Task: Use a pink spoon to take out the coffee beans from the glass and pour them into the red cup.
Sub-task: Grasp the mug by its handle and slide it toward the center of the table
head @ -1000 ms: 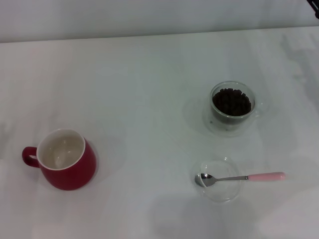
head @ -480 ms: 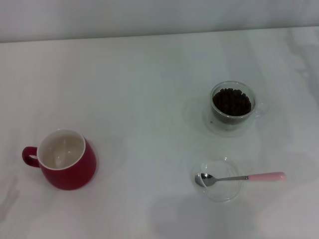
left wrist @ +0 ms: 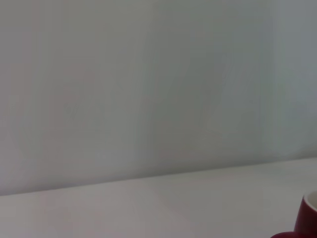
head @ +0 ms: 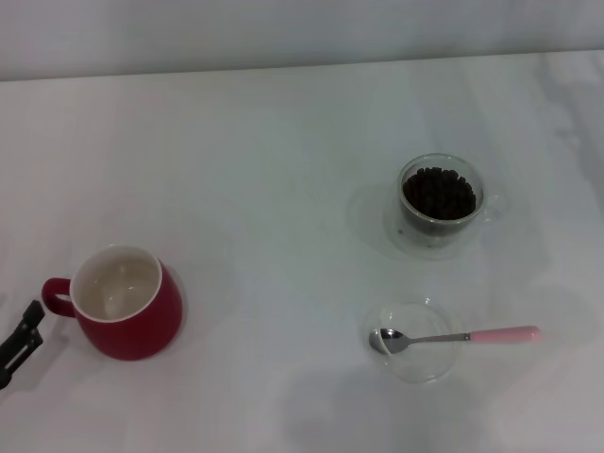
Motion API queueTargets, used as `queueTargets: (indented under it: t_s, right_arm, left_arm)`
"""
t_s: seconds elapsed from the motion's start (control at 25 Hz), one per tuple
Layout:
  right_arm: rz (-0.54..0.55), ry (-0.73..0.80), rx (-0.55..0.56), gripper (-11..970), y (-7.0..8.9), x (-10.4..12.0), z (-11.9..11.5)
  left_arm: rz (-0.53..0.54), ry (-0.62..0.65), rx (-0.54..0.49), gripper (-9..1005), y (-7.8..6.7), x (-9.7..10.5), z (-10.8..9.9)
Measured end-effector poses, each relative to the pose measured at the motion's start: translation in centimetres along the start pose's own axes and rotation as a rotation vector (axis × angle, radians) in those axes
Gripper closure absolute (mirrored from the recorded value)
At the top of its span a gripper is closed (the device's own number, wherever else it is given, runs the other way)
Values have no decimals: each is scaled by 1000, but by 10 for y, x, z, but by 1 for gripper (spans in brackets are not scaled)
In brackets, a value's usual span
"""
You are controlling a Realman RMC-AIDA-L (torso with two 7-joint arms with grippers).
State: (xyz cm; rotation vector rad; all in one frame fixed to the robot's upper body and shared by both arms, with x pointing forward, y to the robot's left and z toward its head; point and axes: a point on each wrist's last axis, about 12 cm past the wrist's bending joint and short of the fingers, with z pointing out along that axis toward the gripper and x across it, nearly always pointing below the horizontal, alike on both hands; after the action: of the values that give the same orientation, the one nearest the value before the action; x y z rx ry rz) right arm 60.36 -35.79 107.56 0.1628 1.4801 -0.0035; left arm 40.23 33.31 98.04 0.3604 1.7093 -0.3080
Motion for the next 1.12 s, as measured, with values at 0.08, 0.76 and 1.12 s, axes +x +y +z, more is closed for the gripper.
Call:
queueTargets:
  t_s: [0.08,0.76,1.12]
  right_arm:
    - [4,3,1,86,0,1,-2]
    - [12,0,-5,87,2,1,-1]
    - [12,1,-3,86,2,2,-2]
  left_arm:
    - [7,6,10,184,1,-1,4]
    - [59,60,62,227,2,-5,38]
    - [97,50,80,367,-3,-8,49]
